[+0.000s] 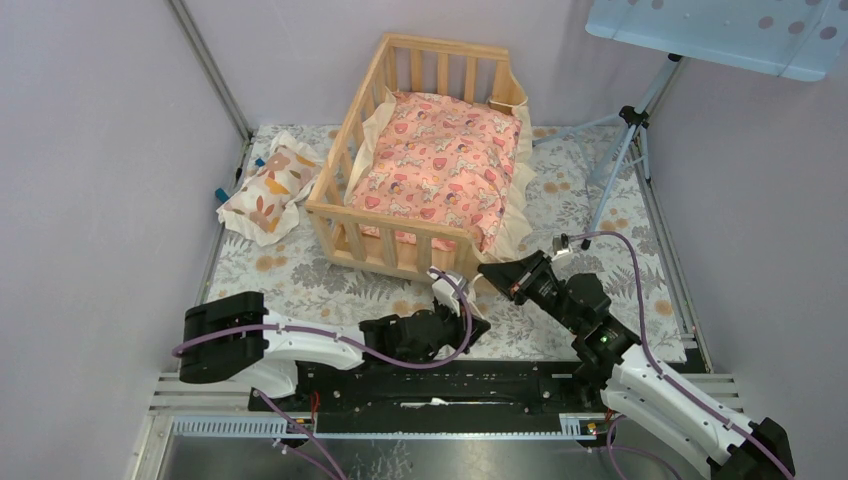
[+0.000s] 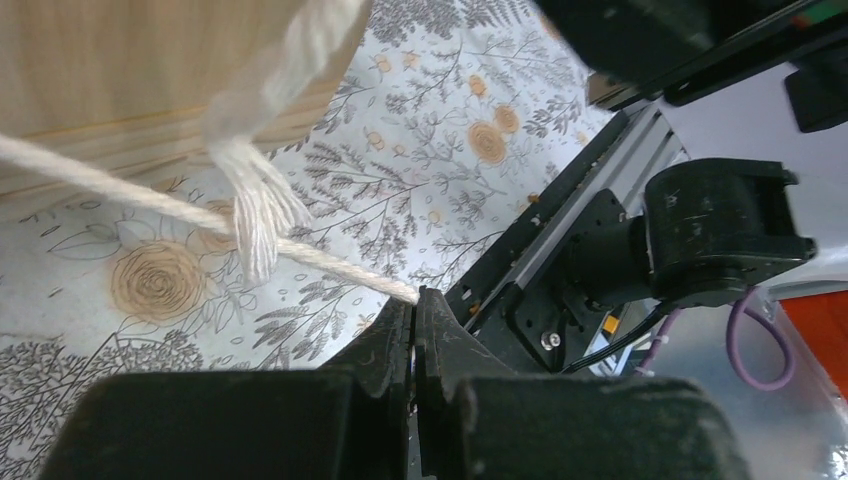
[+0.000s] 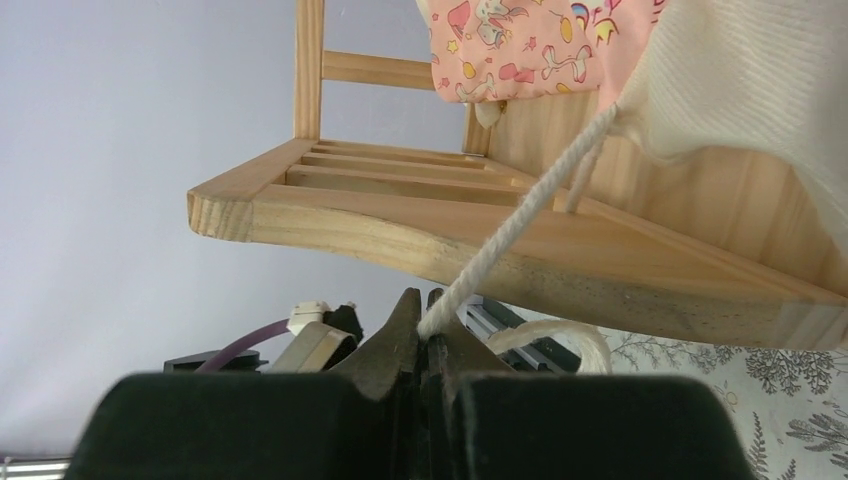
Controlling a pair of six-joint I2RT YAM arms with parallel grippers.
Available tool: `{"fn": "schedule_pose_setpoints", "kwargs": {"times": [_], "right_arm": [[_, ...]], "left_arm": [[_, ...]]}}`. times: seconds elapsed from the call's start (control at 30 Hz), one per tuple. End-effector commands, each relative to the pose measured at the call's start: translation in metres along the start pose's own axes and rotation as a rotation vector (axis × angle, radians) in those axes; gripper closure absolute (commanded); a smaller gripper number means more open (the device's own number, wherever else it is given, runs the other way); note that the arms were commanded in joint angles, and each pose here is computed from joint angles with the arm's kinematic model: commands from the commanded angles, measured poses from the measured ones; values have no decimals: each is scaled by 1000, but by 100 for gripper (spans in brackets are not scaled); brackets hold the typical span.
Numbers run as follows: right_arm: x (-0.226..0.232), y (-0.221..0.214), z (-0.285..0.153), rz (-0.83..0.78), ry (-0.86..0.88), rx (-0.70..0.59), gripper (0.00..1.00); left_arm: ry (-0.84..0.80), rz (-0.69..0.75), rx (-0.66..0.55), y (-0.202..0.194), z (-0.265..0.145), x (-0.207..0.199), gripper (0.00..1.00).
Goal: Set up the pet bed
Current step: Tie the ropes to the bed frame.
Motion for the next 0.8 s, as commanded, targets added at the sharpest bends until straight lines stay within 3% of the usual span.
{"fn": "schedule_pose_setpoints", "kwargs": {"times": [0.0, 0.37, 0.77], "right_arm": [[0, -5, -3, -38, 27, 26, 100], [-17, -27, -11, -52, 0, 144, 100], [28, -10, -12, 13, 108, 108, 100]], "left_arm": [[-116, -45, -45, 15, 5, -40, 100], [-130, -42, -69, 17, 3, -38, 100], [-92, -36, -80, -3, -9, 7, 100]]}}
Point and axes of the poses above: each gripper's point midway between its finger pads, its own z axis out along the fingers, its own x axis along the line the jaws close on, y = z × x, the point moved 3 cm from there along -z, back along the fingers, and after that the axes turned 13 degrees about -z, right-handed, at the moved point
